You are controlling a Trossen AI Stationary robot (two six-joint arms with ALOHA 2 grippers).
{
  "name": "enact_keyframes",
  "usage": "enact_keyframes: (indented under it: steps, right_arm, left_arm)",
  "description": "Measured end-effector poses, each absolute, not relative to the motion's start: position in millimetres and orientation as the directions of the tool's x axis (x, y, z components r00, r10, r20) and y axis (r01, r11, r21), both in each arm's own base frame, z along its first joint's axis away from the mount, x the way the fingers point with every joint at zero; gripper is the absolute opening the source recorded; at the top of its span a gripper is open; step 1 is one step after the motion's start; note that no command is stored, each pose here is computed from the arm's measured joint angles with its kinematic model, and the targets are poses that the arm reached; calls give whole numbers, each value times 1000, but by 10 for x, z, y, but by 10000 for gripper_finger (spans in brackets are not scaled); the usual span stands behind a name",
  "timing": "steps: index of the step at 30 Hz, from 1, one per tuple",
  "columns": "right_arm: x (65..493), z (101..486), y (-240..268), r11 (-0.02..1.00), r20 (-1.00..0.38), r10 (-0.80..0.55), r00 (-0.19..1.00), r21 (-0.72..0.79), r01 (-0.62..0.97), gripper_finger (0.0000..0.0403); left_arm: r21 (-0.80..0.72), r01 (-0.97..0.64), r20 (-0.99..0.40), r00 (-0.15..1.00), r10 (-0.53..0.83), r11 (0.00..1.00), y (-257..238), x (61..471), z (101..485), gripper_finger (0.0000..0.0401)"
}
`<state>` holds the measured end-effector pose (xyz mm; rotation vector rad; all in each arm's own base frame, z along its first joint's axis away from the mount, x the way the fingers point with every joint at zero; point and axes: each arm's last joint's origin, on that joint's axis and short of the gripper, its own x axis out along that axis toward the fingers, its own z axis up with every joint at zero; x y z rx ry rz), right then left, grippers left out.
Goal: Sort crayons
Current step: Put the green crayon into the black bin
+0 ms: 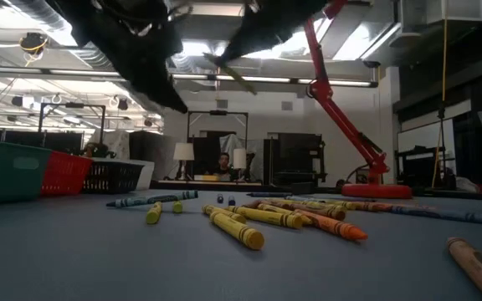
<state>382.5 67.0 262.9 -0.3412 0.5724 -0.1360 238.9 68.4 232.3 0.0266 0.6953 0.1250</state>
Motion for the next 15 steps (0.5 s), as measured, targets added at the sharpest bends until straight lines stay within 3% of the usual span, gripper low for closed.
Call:
enact_keyframes:
  steps: [6, 15]
  right_arm:
    - [3885, 2729, 704, 929, -417, -137, 898, -369, -30, 16]
    - [3919, 2811, 711, 924, -336, -130, 933, -382, -9, 16]
  left_arm:
    - [88, 12, -552, 833, 39, 996, 392, 2516, 2406, 85]
    - [195, 159, -434, 899, -60, 968, 71, 2611, 2521, 85]
